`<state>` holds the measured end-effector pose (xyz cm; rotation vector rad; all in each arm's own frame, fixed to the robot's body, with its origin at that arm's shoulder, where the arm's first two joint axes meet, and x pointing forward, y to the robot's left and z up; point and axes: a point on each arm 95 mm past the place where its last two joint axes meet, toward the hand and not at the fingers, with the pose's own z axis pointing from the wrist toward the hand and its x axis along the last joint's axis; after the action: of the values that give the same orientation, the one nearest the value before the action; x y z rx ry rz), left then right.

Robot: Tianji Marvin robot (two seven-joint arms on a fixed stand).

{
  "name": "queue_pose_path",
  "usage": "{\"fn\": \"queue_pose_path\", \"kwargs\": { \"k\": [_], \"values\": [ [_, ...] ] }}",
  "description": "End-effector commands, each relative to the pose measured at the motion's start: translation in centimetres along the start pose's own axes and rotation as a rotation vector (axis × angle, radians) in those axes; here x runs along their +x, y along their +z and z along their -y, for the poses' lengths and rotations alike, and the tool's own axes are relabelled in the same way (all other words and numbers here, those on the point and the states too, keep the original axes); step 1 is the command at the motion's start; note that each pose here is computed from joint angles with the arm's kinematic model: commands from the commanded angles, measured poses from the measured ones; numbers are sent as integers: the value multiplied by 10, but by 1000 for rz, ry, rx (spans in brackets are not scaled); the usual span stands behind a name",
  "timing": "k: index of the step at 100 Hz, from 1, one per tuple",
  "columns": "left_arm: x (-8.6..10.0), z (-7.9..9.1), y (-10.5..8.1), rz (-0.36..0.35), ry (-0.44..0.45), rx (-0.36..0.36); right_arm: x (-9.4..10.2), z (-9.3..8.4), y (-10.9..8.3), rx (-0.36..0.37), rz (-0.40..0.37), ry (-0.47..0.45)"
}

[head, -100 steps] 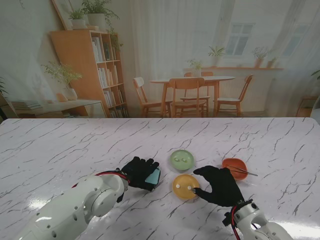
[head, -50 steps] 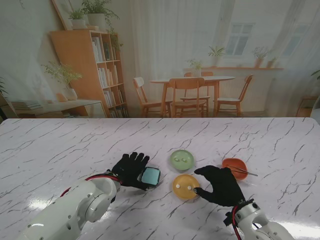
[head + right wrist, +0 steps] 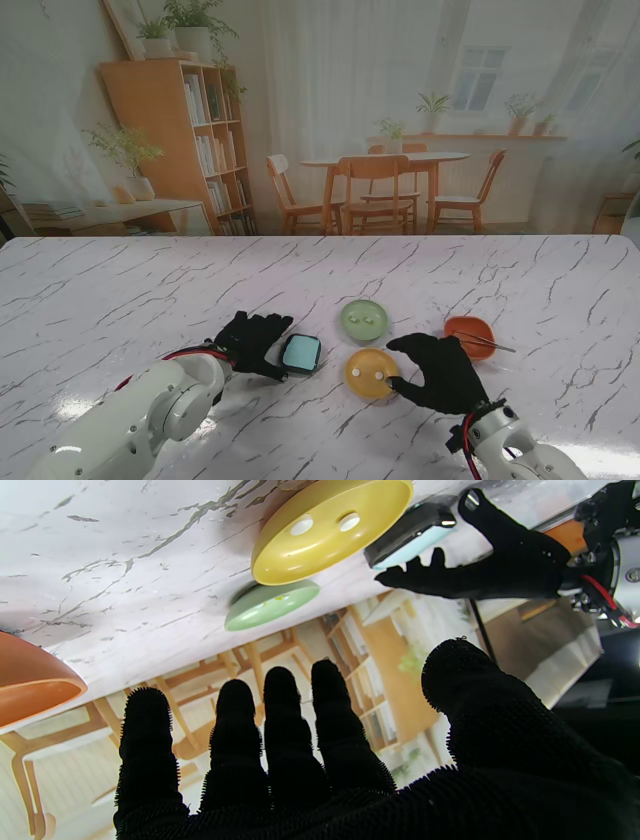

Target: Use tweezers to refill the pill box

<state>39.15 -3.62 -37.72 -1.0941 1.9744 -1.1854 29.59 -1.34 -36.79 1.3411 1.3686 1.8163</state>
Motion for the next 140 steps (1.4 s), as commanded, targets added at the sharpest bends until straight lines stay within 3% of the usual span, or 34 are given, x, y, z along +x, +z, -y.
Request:
{"fn": "queue_pose_path", "kwargs": {
  "k": [1, 73, 115, 140],
  "values": [
    [3, -4, 3, -26, -7, -6, 3, 4, -3, 5, -2, 12],
    [4, -19, 4, -28, -21, -23, 14, 0, 5, -35, -10, 29],
    [4, -24, 1, -32, -32, -15, 46, 4, 56, -56, 52, 149],
    [5, -26, 1, -42, -40, -12, 59, 14, 84, 71, 115, 220]
  ]
}}
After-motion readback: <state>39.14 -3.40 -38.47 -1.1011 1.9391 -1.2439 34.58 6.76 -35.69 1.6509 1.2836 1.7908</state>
